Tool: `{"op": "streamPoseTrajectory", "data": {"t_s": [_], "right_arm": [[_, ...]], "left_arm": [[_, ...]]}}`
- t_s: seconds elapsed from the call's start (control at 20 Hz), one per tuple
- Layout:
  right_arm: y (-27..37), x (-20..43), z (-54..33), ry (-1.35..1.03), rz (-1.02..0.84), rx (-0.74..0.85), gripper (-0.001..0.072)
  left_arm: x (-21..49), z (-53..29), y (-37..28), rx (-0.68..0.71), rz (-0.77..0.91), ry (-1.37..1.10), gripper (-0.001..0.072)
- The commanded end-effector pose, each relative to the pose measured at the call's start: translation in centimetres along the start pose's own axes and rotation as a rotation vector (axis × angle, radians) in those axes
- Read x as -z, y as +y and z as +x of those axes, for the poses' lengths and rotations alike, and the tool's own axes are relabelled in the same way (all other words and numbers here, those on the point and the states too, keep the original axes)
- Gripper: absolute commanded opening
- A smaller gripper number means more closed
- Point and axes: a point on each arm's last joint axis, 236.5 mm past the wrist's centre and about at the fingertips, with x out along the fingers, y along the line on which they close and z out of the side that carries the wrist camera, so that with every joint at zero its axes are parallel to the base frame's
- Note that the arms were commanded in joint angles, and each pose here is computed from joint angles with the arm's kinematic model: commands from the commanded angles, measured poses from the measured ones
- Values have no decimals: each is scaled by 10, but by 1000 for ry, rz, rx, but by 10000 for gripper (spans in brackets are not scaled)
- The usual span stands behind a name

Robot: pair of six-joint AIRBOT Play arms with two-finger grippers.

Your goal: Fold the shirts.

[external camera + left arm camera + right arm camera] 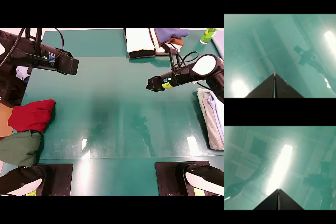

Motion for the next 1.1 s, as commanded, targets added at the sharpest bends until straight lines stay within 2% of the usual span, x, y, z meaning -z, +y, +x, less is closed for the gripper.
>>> {"op": "streamPoseTrajectory", "data": {"t_s": [0.0, 0.55, 0.7, 0.8, 0.85, 0.9, 0.95, 1.0, 1.05], "right_arm": [[1, -1, 0, -6, -1, -1, 18], [2, -2, 0, -9, 2, -7, 19], [2, -3, 0, -11, 2, -7, 19], [2, -4, 0, -17, 2, -6, 19], [2, -4, 0, -17, 2, -6, 19], [2, -4, 0, -18, 2, -7, 19], [2, -5, 0, -21, 2, -6, 19], [2, -5, 0, -22, 2, -6, 19], [2, -5, 0, -22, 2, -6, 19]], "left_arm": [[0, 0, 0, 0, 0, 0, 30], [-2, 0, -1, 2, -4, -9, 29], [-32, -2, -2, 6, 5, -134, 30], [-29, -3, 23, -94, 79, -119, 30], [-20, -6, 54, -212, 78, -77, 31], [-10, -11, 85, -316, 49, -36, 165], [0, -13, 113, -395, -4, -6, 477], [14, -14, 141, -456, -70, 29, 611], [34, -12, 167, -500, -121, 75, 611]]}}
